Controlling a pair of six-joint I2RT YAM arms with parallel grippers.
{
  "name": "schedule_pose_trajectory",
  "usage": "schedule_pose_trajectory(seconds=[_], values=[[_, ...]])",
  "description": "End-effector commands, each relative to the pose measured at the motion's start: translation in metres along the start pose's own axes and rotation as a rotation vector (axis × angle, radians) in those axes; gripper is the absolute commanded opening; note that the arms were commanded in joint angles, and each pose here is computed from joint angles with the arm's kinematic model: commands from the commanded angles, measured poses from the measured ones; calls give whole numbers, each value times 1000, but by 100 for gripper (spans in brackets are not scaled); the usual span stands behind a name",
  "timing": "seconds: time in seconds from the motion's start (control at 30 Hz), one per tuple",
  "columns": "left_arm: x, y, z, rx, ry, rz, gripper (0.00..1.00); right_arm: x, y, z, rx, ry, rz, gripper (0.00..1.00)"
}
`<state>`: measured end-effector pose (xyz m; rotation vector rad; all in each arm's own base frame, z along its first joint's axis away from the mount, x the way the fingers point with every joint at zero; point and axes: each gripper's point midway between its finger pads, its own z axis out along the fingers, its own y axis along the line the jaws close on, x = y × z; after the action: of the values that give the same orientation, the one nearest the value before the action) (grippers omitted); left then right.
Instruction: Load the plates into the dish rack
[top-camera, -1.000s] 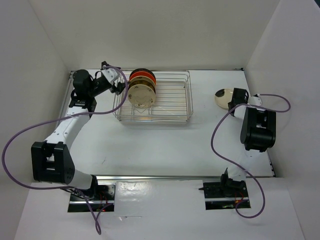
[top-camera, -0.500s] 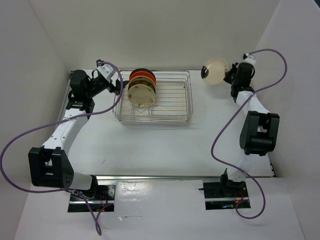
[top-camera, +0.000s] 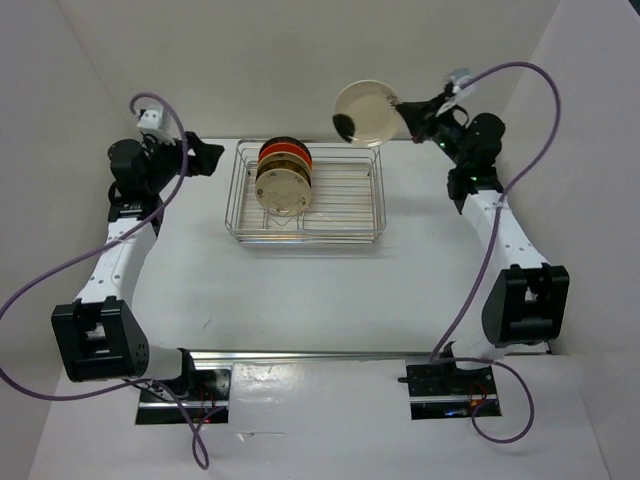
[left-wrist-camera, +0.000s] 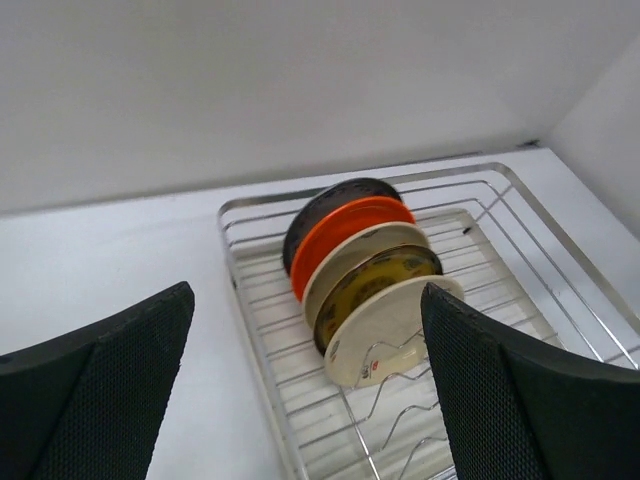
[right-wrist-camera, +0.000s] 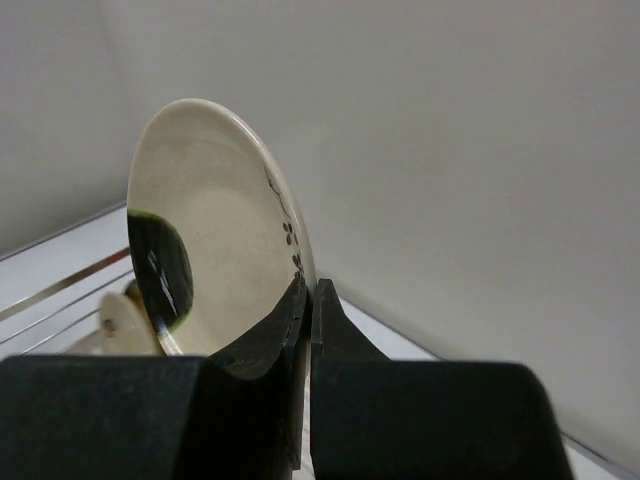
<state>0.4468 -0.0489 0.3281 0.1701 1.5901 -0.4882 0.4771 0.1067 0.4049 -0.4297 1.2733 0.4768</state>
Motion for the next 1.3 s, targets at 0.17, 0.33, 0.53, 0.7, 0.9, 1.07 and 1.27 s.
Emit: schedule_pose_trajectory(seconds=[0.17, 0.33, 0.53, 0.7, 0.9, 1.07, 1.27], values=[[6, 29, -25, -108, 30, -239, 100, 32, 122, 63, -290, -17, -124, 0], [13, 28, -28, -115, 51, -244, 100, 66, 156, 89, -352, 14, -194, 0], [17, 35, -31, -137, 55, -241, 100, 80, 170, 105, -329, -2, -266, 0], [21, 38, -28, -142, 68, -250, 100, 101, 188, 111, -313, 8, -307, 0], [24, 44, -28, -152, 73, -246, 100, 120, 191, 111, -287, 25, -315, 0], [27, 46, -27, -154, 81, -252, 100, 142, 192, 113, -250, 53, -364, 0], [29, 49, -28, -164, 78, -262, 100, 153, 199, 111, -227, 70, -381, 0]])
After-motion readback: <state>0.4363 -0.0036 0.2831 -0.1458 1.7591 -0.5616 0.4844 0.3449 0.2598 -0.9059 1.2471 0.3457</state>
